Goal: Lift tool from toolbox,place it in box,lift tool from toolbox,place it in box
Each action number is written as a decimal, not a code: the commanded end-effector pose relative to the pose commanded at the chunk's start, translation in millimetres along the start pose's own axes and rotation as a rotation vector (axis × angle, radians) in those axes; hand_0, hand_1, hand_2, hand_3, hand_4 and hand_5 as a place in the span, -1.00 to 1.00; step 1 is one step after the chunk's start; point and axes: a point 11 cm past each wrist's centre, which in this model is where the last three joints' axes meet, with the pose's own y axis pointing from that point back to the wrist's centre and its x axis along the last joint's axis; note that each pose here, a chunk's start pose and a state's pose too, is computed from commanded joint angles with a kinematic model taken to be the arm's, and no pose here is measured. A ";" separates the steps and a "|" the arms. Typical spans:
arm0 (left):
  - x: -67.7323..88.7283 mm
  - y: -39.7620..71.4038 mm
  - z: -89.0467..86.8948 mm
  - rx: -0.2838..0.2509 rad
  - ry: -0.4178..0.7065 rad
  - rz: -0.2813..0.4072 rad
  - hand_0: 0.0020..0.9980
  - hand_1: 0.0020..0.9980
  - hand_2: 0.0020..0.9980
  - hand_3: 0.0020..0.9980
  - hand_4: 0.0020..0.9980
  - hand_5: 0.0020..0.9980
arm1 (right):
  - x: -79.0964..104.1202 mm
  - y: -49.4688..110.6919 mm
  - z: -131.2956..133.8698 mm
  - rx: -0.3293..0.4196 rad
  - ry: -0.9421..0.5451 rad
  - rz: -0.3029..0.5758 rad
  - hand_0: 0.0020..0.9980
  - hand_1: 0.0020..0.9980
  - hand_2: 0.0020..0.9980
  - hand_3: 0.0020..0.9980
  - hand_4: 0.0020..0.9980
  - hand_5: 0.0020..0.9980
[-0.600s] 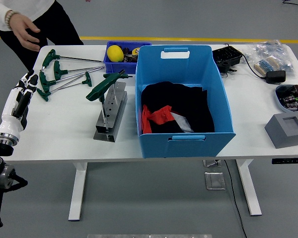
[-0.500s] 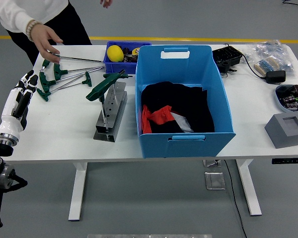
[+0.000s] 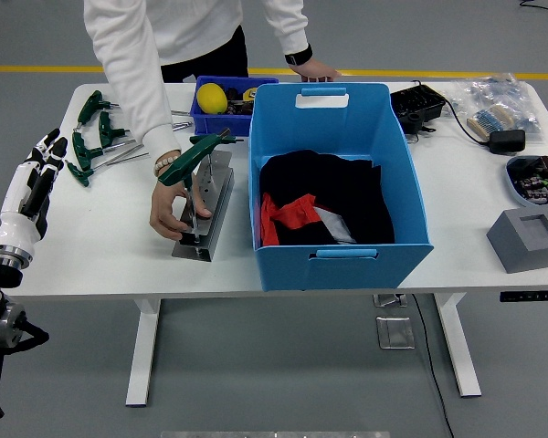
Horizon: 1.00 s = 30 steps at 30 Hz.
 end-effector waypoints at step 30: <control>-65.0 -20.2 145.1 -0.490 -0.923 -0.378 1.00 1.00 1.00 1.00 1.00 0.27 | -7.5 0.4 11.5 -0.020 0.016 -0.014 0.34 0.33 0.46 0.20 0.73 0.38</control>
